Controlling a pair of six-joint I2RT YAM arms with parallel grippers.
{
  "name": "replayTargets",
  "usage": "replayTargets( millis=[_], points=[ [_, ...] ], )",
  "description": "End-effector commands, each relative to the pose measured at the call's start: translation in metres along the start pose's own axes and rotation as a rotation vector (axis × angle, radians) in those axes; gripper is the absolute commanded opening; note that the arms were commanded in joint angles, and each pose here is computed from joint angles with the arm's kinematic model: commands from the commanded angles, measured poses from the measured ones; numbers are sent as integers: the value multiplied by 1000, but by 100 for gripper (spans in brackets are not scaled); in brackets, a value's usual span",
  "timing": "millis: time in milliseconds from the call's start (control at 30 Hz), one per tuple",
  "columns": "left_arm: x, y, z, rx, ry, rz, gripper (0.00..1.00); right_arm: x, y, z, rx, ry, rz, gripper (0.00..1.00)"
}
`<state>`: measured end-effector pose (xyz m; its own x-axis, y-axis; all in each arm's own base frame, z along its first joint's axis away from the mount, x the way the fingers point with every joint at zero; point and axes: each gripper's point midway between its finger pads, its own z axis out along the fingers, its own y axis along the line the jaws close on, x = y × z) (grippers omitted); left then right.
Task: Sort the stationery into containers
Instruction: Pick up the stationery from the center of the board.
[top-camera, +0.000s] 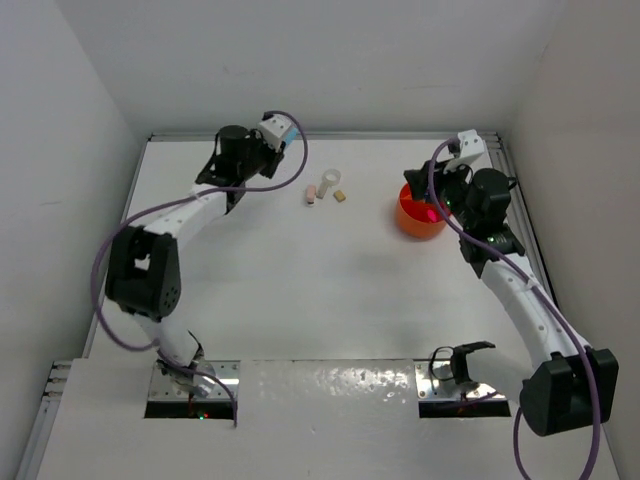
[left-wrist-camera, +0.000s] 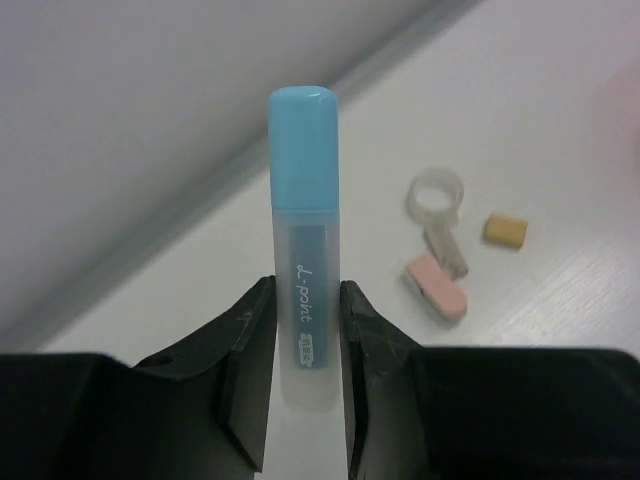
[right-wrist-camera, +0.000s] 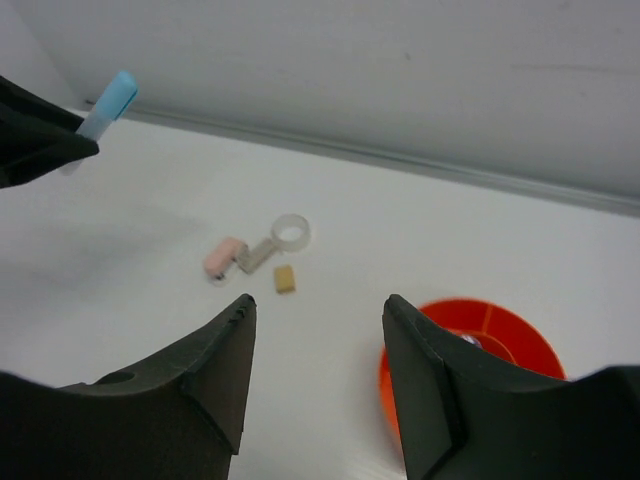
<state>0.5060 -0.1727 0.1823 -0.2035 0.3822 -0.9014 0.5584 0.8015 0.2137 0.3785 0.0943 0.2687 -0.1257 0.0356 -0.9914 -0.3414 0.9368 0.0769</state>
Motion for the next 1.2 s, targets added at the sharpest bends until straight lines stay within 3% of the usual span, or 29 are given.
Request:
replayTargets(
  millis=[0, 133, 267, 433, 633, 867, 1100, 1167],
  points=[
    [-108, -12, -48, 28, -408, 179, 0, -68, 38, 11, -112, -192, 77, 54],
    [-140, -51, -75, 131, -550, 131, 0, -100, 102, 36, -358, -234, 168, 62],
    [-150, -76, -82, 206, -578, 73, 0, -112, 141, 50, -493, -234, 196, 68],
    [-156, -98, -86, 270, -595, 54, 0, -120, 164, 57, -549, -254, 198, 71],
    [-159, -109, -87, 304, -613, 66, 0, -108, 167, 76, -524, -239, 258, 66],
    [-154, -118, -89, 334, -602, 59, 0, -109, 170, 92, -536, -258, 316, 56],
    [-160, -121, -90, 342, -621, 34, 0, -109, 176, 95, -574, -259, 331, 25],
    [-163, -120, -90, 339, -630, 33, 0, -106, 177, 95, -584, -254, 329, 7]
  ],
)
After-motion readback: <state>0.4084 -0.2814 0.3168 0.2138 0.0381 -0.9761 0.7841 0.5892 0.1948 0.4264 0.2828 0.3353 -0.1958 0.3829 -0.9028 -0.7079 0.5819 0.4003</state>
